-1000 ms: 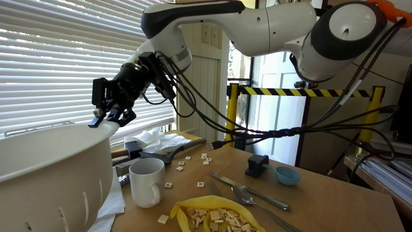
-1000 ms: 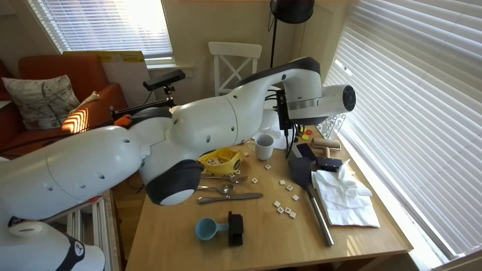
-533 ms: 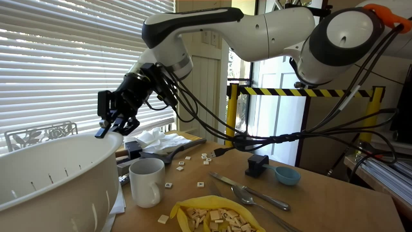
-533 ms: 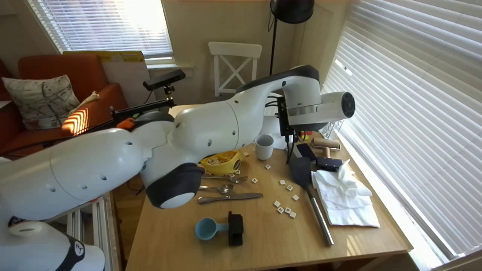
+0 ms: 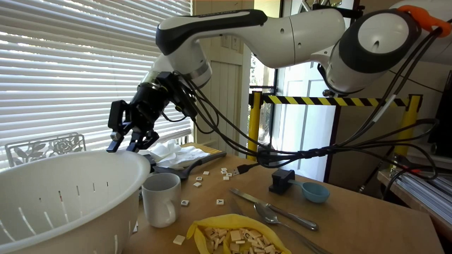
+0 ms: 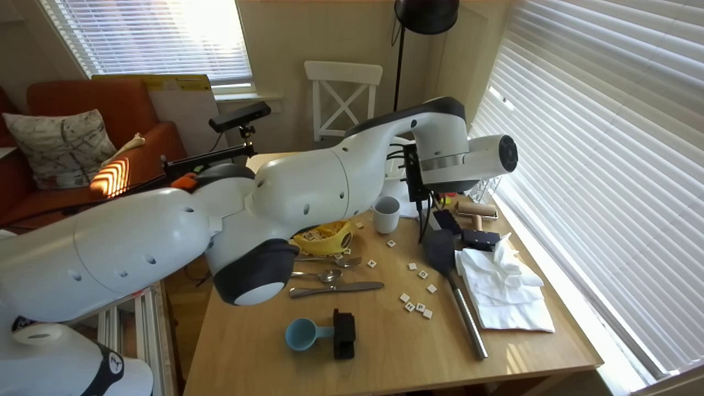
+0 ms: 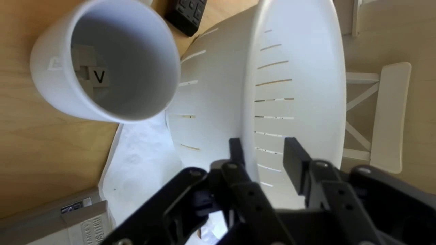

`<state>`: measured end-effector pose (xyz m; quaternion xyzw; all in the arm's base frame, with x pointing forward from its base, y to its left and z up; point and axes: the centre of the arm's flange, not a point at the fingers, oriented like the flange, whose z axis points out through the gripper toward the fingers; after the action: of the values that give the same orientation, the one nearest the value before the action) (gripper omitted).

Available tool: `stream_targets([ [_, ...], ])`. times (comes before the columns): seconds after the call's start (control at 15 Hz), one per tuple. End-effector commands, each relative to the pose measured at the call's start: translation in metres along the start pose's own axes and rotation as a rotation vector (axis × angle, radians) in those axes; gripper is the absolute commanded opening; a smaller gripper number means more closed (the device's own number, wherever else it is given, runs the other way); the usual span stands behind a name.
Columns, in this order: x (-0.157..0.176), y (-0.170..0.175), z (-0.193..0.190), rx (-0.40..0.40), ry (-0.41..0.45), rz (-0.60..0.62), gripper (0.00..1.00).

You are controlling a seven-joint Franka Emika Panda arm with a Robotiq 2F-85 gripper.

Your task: Move the colander

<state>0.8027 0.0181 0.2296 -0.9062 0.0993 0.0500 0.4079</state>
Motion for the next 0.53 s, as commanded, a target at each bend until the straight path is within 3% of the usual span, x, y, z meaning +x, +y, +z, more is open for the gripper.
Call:
stream_targets([
  [0.0, -0.02, -0.015, -0.015, 0.001, -0.043, -0.028, 0.69],
  [0.07, -0.027, -0.024, -0.024, 0.014, -0.04, -0.037, 0.75],
  [0.27, -0.044, -0.058, -0.07, -0.035, 0.112, 0.024, 0.97],
  [0.47, -0.069, -0.097, -0.111, -0.111, 0.245, 0.085, 1.0],
])
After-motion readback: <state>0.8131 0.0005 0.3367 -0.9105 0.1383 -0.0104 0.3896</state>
